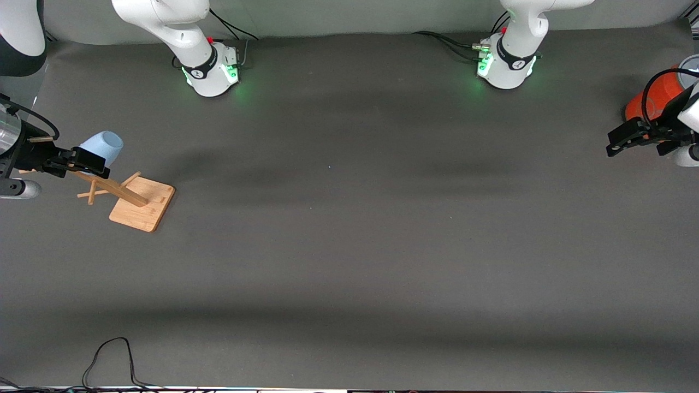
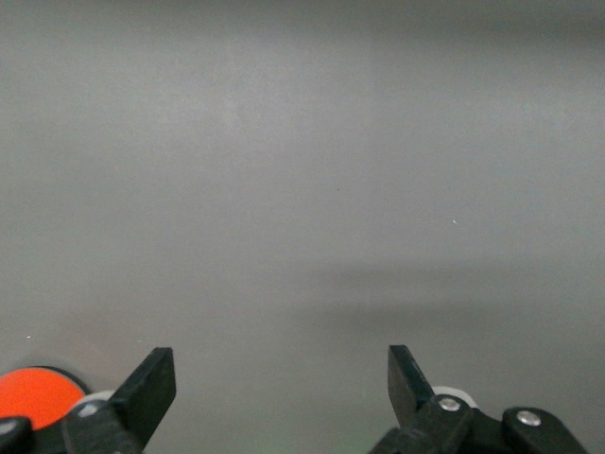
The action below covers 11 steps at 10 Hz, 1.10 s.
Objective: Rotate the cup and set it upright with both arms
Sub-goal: 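Move the right gripper to the light blue cup on the wooden stand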
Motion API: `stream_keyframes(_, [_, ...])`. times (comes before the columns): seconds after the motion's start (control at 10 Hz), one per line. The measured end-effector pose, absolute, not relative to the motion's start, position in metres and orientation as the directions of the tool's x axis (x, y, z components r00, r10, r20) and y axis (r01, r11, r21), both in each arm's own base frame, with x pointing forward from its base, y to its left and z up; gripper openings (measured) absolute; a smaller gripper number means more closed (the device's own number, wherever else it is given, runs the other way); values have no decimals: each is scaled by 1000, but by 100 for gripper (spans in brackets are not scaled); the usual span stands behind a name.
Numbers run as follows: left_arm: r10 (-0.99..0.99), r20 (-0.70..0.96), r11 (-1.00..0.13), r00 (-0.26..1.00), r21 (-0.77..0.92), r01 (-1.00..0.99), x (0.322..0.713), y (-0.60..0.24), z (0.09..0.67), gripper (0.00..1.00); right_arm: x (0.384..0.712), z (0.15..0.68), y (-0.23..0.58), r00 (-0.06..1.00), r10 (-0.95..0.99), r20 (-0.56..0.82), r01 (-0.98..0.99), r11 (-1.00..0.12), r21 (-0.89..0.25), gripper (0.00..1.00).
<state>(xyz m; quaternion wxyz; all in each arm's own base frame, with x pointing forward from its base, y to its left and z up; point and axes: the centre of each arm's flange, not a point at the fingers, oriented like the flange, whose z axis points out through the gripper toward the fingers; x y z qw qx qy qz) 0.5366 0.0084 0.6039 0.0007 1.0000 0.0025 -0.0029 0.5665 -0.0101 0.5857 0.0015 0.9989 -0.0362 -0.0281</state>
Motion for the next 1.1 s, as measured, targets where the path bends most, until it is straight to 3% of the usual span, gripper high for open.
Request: stream_keyframes(1.1, [9, -22, -1000, 1000, -8, 8, 540, 12, 596, 100, 560, 584, -28, 994, -91, -68, -90, -996, 12, 100])
